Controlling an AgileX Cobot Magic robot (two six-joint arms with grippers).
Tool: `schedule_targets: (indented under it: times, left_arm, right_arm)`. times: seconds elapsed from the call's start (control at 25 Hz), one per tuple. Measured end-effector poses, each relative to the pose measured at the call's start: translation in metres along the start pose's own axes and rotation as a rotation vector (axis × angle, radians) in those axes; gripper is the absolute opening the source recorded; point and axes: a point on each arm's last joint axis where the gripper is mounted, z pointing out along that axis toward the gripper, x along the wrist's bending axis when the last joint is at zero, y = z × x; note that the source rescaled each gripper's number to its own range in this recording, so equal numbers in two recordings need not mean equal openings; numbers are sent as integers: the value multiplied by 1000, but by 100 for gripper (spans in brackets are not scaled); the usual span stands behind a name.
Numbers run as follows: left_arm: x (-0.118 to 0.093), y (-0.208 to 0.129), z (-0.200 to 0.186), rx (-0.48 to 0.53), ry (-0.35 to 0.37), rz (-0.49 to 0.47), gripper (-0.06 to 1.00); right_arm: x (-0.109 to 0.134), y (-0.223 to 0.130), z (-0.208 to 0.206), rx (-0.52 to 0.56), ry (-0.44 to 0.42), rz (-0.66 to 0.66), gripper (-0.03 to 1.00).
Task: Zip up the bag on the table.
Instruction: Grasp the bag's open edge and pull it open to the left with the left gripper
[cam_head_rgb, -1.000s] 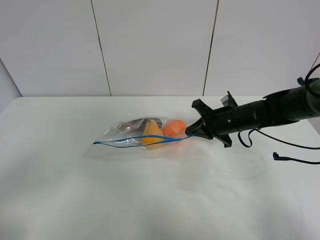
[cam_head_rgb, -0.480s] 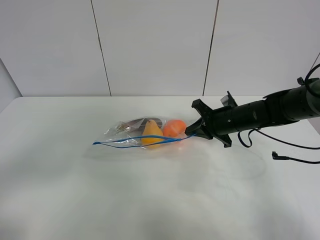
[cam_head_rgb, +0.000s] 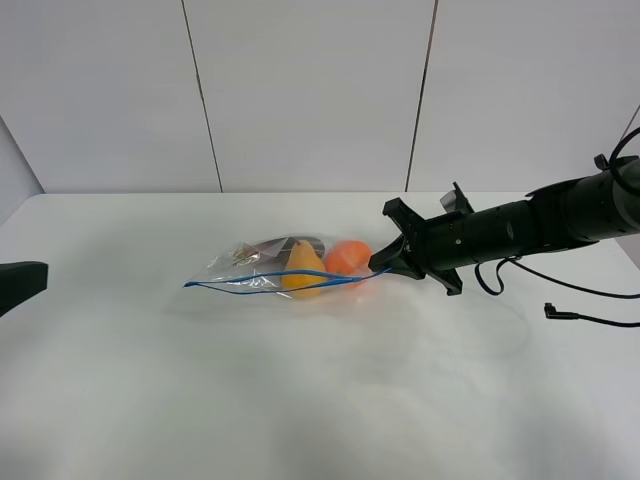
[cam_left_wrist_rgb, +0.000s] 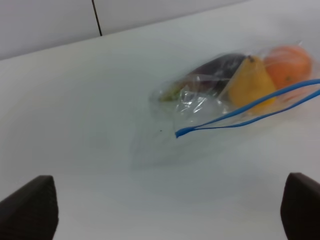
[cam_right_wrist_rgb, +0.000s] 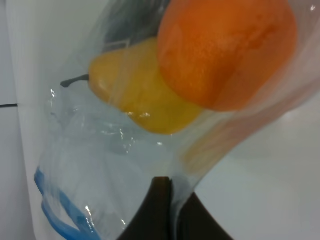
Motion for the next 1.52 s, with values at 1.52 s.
schedule_targets:
  times: [1.52]
  left_arm:
    - [-96,7,93,96,-491,479,100]
  right_arm:
    - [0,-1,0,12,-5,-18,0]
